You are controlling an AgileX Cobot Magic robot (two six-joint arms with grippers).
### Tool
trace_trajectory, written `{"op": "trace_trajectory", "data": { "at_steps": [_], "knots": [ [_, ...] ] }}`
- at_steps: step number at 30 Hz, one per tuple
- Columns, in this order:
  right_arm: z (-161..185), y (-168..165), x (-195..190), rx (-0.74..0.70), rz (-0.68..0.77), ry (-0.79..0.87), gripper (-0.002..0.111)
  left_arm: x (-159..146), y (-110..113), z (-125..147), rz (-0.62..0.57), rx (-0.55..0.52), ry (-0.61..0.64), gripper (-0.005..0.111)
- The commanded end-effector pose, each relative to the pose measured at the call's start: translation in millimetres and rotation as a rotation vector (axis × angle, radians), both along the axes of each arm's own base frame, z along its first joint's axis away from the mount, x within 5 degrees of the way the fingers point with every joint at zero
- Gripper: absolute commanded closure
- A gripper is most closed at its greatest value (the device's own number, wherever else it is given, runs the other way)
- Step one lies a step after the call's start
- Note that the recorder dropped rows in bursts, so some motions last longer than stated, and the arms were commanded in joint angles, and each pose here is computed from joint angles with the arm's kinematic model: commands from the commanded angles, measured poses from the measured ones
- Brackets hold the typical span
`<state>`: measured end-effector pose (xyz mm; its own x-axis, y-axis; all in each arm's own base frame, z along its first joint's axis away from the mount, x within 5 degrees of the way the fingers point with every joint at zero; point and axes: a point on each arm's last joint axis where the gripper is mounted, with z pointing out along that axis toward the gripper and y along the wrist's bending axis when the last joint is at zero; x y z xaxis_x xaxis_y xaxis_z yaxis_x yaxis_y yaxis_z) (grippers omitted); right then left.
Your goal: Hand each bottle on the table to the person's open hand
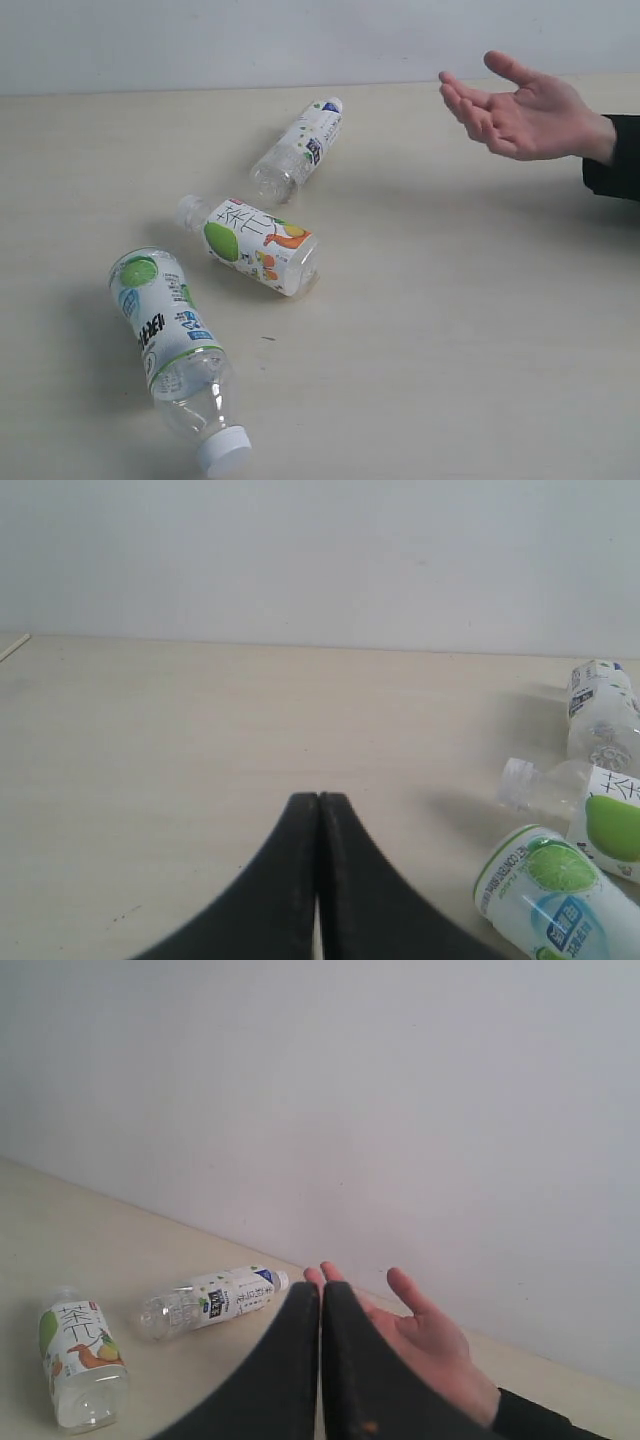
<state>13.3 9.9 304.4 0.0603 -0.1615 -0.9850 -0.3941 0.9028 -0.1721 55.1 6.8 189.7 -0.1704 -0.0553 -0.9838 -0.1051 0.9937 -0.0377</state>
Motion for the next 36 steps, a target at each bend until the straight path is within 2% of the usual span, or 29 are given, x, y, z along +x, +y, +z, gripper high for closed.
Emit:
{"op": "trace_trajectory", "data": {
  "at_steps": [1, 5, 8, 11, 15, 19, 36],
  "knots": [
    [-2, 0, 0, -0.005, -0.001, -0.001, 0.107, 0, 0, 1, -0.001, 0.002, -0.011, 0.107],
    [6, 0, 0, 0.054, -0.003, -0.069, 0.107, 0, 0, 1, -0.001, 0.002, -0.011, 0.107],
    [7, 1, 0, 0.119, 0.012, -0.050, 0.107, 0, 0, 1, -0.001, 0.002, -0.011, 0.107],
    [5, 1, 0, 0.109, 0.014, -0.026, 0.107, 0, 0, 1, -0.001, 0.002, -0.011, 0.107],
    [2, 0, 1, 0.027, -0.005, -0.038, 0.107, 0, 0, 1, -0.001, 0.002, -0.011, 0.107],
    [3, -1, 1, 0.028, -0.009, -0.050, 0.107, 0, 0, 1, -0.001, 0.002, -0.011, 0.107],
    [11, 28, 58, 0.014, 0.052, 0.280, 0.107, 0, 0, 1, -0.001, 0.002, -0.011, 0.107]
  ]
}}
